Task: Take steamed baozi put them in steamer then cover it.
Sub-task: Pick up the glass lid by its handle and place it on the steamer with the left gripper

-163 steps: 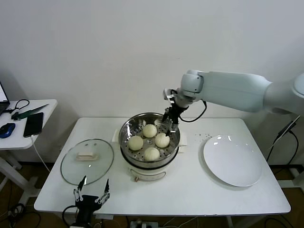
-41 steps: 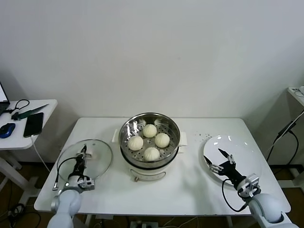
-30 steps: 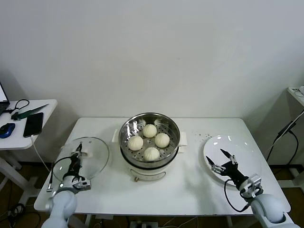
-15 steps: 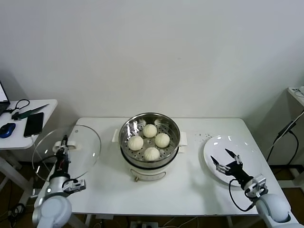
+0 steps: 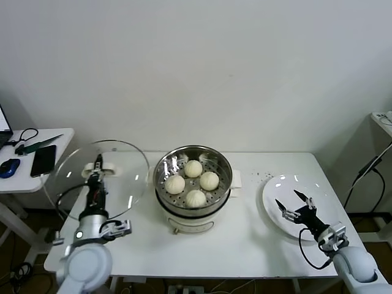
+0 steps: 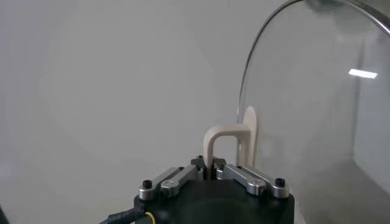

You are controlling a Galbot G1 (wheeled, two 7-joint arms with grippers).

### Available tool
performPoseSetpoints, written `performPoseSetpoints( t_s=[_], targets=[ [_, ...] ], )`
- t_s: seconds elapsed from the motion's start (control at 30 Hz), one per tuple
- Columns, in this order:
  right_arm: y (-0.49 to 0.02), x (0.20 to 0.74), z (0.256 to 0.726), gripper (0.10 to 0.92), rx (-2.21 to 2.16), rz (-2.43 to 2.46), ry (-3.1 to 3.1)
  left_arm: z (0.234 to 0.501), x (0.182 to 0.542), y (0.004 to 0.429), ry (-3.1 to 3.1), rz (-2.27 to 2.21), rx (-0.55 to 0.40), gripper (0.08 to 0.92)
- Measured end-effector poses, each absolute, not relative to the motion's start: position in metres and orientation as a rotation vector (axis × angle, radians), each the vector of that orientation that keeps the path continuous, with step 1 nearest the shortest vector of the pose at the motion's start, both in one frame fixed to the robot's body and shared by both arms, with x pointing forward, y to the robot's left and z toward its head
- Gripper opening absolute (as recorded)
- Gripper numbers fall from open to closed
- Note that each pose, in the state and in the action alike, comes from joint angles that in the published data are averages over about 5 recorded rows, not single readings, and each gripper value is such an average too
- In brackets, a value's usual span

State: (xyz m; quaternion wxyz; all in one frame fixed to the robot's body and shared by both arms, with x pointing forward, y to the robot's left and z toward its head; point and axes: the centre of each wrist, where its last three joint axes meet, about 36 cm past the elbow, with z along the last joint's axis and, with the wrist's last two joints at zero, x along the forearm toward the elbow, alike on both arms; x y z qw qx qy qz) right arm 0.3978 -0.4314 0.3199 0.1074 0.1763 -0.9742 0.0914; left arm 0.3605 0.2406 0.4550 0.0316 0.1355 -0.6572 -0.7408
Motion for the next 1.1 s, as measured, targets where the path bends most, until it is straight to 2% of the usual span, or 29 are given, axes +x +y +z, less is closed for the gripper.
performPoseSetpoints(
  t_s=[0.33, 0.7, 1.1],
  targets=[
    [-0.440, 0.396, 0.314, 0.823, 0.485, 0.272, -2.867, 0.471, 0.380, 0.158, -2.126, -2.247, 0.282, 0.150],
    [-0.451, 0.392, 0.314, 0.823, 0.458, 0.271, -2.875, 0.466, 0.405, 0.074, -2.215, -2.202, 0.178, 0.150],
    [-0.455, 0.390, 0.313, 0.823, 0.457, 0.278, -2.875, 0.447, 0.430, 0.030, -2.181, -2.192, 0.073, 0.150]
  ],
)
